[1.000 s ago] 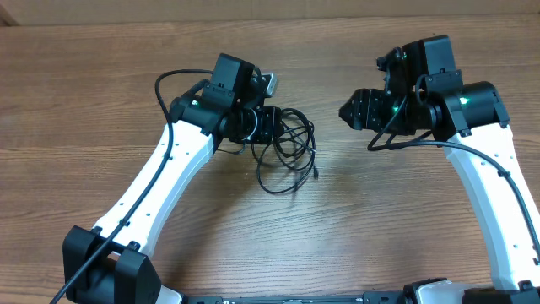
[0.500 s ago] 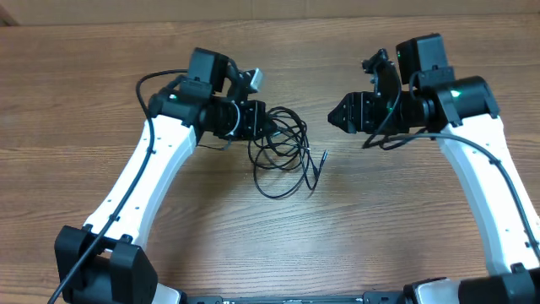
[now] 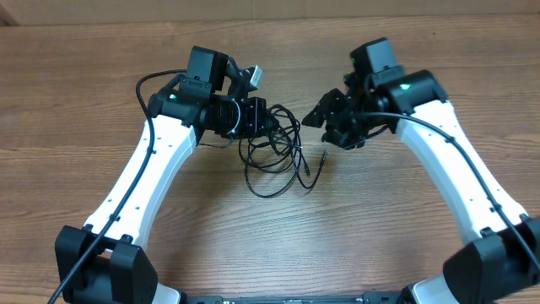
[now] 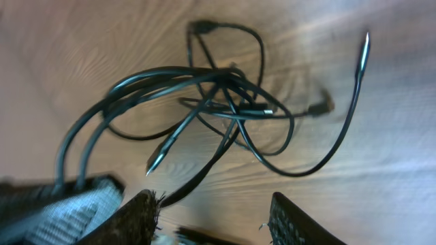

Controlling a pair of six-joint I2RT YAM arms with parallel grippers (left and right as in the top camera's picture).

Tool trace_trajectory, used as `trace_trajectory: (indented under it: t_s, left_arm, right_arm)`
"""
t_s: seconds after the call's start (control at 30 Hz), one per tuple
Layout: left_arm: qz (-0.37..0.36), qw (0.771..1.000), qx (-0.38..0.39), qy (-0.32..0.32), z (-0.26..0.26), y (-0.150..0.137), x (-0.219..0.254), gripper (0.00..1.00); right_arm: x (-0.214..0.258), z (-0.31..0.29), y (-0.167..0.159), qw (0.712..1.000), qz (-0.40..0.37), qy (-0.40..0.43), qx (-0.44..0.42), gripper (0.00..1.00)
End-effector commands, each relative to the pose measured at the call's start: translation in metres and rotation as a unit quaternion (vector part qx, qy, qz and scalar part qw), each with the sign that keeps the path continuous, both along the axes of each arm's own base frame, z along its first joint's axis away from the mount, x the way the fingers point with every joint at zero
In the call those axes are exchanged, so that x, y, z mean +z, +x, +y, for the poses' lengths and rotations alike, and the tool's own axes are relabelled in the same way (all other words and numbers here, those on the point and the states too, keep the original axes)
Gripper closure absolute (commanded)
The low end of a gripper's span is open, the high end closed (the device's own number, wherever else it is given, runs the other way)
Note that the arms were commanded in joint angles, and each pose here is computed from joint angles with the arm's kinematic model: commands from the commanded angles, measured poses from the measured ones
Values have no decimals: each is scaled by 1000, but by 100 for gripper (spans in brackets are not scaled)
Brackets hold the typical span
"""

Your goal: Untangle cables

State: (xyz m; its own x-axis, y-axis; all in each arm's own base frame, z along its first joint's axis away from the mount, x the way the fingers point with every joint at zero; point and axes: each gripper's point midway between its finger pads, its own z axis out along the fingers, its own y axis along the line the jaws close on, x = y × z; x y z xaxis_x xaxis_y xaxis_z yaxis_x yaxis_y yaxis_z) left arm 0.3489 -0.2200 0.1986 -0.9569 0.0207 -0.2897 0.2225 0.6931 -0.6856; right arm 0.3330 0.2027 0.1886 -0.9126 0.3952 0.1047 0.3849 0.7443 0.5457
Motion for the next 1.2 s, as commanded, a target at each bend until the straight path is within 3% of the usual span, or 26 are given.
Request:
trace_trajectory:
  t_s: [0.0,0.3,0.83,1.17]
  left_arm:
    - [0,1000,-4,-11,-5,-1,5,96]
    - [0,1000,-4,-10,-5,-1,5,96]
    - [7,1000,-1,-11,-5,-2,4,96]
    - [13,1000,0,-9,-4,-4,3,96]
  right_arm:
    - [-12,4,5,994,62,-8,-95,44]
    - [-23,26,28,993,48,16,-108,35]
    - [-35,45,28,994,46,8,-102,35]
    - [-67,45,40,991,60,-12,-117,39]
